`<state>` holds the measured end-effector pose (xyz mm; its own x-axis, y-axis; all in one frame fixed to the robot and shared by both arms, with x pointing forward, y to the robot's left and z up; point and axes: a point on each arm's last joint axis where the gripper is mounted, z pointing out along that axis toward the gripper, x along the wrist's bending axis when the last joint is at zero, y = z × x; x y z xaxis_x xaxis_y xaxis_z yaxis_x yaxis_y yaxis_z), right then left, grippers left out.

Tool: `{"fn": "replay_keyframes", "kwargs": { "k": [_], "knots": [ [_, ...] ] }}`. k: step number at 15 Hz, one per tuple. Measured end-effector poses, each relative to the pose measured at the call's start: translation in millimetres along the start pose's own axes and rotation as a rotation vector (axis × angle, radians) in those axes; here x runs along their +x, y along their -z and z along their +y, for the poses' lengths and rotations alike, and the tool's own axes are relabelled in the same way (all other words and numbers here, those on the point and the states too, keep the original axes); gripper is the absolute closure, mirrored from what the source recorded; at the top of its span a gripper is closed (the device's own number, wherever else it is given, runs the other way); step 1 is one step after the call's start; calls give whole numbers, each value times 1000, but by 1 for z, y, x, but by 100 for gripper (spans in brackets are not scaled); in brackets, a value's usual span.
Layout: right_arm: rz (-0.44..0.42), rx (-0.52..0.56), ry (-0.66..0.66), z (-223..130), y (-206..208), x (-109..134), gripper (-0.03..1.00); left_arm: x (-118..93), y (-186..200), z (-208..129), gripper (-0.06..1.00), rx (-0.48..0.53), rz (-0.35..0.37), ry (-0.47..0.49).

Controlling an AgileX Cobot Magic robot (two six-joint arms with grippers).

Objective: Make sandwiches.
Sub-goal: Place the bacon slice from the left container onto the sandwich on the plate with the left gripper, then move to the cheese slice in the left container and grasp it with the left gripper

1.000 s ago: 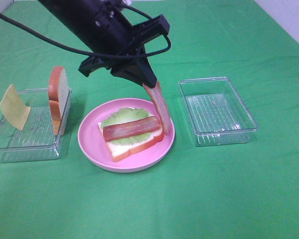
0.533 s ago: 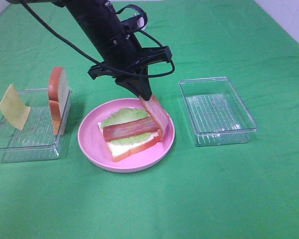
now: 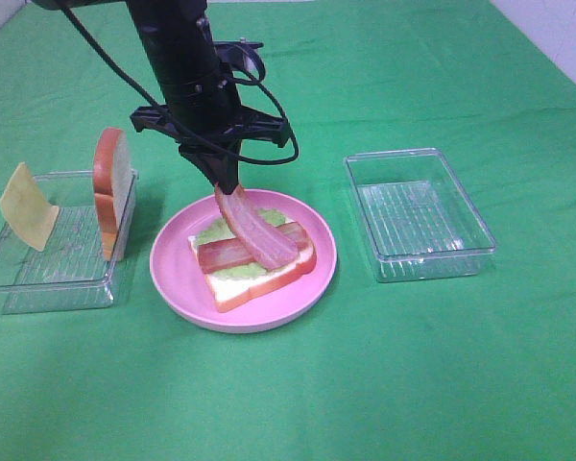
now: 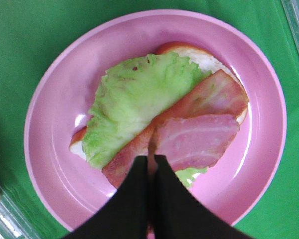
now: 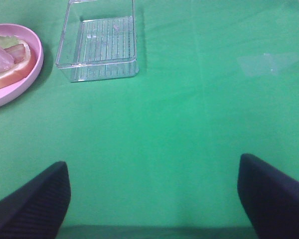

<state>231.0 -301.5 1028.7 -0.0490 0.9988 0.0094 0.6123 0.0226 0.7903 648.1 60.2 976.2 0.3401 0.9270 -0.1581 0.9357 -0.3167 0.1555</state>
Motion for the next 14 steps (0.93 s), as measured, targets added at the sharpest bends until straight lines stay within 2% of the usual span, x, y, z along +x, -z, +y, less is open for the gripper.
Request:
{"fn": "replay_keyframes", "kwargs": {
  "k": [3,4,5,7,8,9,10,12,14],
  "knots": [
    [0,0,0,0,0,0,10,0,0,0,92,0,0,0],
    [0,0,0,0,0,0,10,0,0,0,83,0,0,0],
    [0,0,0,0,0,0,10,0,0,0,67,0,2,-1],
    [0,0,0,0,0,0,10,0,2,1,17,-5,8,-5],
    [0,0,0,0,0,0,10,0,6,3,4,-14,12,-9],
    [0,0,0,0,0,0,10,-2,17,9,-2,-49,5,-14],
    [0,0,0,0,0,0,10,-7,38,19,-4,-129,-8,-25],
    [0,0,0,0,0,0,10,-13,78,24,-5,-244,-25,-36],
    [0,0,0,0,0,0,10,-9,125,19,-5,-352,20,-39]
  ]
}}
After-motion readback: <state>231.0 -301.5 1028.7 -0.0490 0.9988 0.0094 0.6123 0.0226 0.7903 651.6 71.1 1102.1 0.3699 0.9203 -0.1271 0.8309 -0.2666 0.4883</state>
